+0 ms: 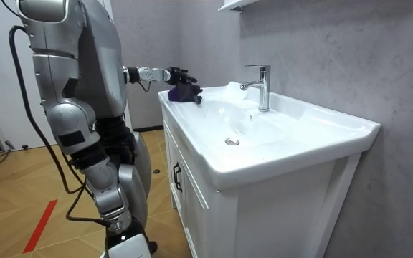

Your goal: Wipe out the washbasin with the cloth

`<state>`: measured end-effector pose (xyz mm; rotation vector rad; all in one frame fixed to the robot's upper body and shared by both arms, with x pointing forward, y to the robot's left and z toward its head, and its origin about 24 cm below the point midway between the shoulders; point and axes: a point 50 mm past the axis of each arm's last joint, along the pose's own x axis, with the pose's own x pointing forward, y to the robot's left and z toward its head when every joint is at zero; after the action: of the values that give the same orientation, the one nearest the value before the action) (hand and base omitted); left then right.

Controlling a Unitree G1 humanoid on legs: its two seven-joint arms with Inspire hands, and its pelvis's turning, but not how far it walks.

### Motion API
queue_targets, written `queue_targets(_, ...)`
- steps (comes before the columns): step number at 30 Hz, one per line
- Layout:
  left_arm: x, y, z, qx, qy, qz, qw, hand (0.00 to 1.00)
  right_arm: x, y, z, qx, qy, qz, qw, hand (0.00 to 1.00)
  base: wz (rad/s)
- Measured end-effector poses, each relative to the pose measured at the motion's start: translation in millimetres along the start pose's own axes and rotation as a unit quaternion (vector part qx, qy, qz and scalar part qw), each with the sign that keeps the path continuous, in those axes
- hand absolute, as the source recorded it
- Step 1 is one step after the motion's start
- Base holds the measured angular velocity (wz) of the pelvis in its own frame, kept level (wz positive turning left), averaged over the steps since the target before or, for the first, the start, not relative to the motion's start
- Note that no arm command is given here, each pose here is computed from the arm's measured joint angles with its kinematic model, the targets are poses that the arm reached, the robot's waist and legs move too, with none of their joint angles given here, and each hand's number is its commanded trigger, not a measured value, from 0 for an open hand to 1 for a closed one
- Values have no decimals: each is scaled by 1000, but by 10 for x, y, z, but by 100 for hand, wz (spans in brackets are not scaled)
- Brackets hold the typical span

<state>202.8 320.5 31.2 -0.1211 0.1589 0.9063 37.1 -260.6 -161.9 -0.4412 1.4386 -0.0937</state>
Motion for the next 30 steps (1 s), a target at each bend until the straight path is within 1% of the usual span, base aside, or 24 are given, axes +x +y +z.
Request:
queue_targets(7, -75, -48, 338, -13, -89, 31, 995, 0, -7, 20, -79, 8, 6, -3, 1000, 0, 0)
queue_targets(11, -90, -42, 415, -30, -113, 52, 992, 0, -9, 23, -85, 11, -1, -5, 1000, 0, 0)
queue_targets(14, -69, -10, 489, -48, -126, 84, 987, 0, -12, 33, -104, 16, -5, -6, 1000, 0, 0)
queue_targets(17, -47, 132, 601, -55, -163, 138, 975, 0, -12, 39, -115, 15, -3, -7, 1000, 0, 0)
queue_targets(22, -44, 319, 685, -60, -191, 206, 958, 0, -17, 46, -159, 4, 2, -7, 1000, 0, -1)
queue_targets(26, -63, 405, 648, -49, -190, 228, 954, 0, -26, 56, -217, 0, 7, -2, 1000, 0, 0)
queue_targets(29, -68, 519, 601, -40, -183, 252, 949, 0, -28, 51, -227, -5, 8, -4, 1000, 0, 7)
queue_targets(30, -47, 597, 544, -31, -171, 267, 948, 0, -26, 38, -216, -10, 7, -6, 1000, 0, 0)
